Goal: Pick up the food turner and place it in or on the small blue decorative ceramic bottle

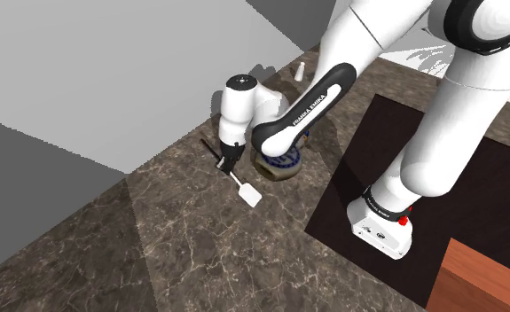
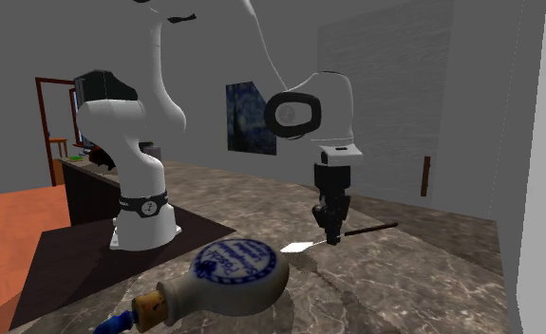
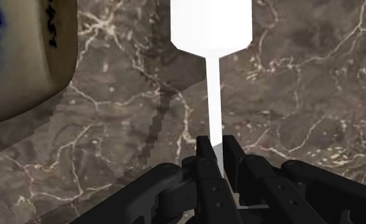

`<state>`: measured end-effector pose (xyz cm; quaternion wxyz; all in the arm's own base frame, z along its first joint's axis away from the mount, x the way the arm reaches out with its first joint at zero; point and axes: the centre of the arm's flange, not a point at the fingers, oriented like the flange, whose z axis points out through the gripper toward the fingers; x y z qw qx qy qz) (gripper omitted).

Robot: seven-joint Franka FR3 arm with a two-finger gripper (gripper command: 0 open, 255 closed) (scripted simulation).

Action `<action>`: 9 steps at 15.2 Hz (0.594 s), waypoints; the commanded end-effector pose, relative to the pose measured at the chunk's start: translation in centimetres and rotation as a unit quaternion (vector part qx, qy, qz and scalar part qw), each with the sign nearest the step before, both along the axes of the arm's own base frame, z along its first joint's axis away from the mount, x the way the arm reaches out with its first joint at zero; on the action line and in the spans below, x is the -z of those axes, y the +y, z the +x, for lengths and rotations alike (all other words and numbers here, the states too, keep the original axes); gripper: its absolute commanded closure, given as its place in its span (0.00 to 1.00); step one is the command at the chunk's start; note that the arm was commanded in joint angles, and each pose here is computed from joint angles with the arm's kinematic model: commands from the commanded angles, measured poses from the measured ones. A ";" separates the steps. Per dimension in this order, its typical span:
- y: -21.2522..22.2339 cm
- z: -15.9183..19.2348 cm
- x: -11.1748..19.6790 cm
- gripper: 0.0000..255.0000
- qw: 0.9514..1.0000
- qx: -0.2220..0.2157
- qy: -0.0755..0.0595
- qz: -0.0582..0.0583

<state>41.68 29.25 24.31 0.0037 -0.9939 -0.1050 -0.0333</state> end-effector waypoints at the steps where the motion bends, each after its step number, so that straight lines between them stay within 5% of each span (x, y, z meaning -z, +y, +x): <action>1: -0.1 0.0 -1.0 1.00 1.000 0.000 0.000 0.000; 9: -0.1 0.0 -5.3 1.00 1.000 0.000 0.000 0.000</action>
